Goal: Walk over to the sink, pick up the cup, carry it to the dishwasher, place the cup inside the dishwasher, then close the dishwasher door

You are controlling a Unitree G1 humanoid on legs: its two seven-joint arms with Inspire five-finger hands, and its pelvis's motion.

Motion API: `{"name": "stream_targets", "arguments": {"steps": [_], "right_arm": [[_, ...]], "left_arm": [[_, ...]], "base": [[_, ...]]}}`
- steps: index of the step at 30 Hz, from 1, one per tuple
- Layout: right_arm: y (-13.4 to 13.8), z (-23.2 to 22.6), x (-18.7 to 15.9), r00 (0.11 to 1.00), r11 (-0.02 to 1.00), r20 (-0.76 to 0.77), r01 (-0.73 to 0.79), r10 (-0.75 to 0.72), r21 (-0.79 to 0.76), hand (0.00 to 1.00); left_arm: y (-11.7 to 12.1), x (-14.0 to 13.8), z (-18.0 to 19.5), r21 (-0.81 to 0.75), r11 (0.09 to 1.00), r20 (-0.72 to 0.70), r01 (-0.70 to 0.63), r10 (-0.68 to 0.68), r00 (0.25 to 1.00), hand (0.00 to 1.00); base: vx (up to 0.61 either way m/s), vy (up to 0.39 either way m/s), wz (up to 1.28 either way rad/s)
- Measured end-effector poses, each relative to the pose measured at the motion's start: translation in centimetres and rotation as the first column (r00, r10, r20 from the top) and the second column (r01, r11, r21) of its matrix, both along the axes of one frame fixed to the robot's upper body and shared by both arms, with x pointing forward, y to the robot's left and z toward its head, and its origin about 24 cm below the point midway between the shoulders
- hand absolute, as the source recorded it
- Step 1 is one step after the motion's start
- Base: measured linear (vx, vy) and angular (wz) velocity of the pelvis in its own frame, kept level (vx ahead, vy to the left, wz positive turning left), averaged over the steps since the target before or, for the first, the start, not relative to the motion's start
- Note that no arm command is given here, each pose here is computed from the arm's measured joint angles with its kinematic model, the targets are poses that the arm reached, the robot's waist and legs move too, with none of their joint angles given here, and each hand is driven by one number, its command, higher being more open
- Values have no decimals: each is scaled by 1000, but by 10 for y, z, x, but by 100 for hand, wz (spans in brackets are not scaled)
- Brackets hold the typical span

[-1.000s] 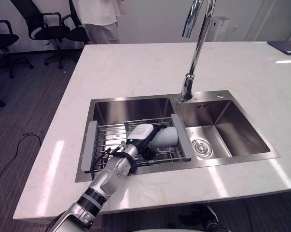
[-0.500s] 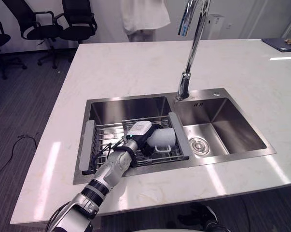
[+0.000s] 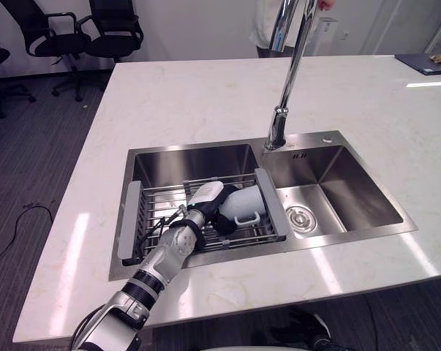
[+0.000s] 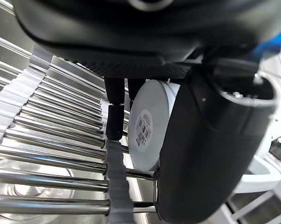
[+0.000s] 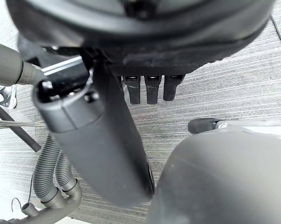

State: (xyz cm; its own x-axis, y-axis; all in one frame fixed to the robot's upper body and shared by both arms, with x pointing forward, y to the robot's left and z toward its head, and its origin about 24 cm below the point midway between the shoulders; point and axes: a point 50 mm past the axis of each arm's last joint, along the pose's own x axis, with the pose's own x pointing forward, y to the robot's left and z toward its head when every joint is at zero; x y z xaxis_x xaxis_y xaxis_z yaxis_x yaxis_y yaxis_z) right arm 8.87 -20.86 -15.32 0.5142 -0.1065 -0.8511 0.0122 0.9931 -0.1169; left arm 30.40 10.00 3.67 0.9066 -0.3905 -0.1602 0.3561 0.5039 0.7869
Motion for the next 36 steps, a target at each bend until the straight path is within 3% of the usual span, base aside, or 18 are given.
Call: {"name": "stream_targets", "arguments": {"steps": [7, 19, 25, 36], "right_arm": [[0, 0, -1, 1000, 1000, -5, 3, -3, 0, 90], [-3, -2, -11, 999, 999, -24, 42, -42, 0, 90], [-4, -2, -17, 998, 998, -33, 55, -55, -2, 90], [-6, -3, -25, 992, 993, -42, 118, -117, 10, 90]], "left_arm": [[10, -10, 3, -189, 978, -13, -84, 83, 996, 30], [44, -29, 22, -560, 789, -37, -253, 282, 959, 30], [46, -47, 28, -667, 707, -38, -235, 282, 959, 30], [44, -77, 57, -880, 446, -17, -163, 313, 950, 30]], "base": [[0, 0, 0], [0, 0, 0], [-50, -14, -3], [-34, -9, -17]]}}
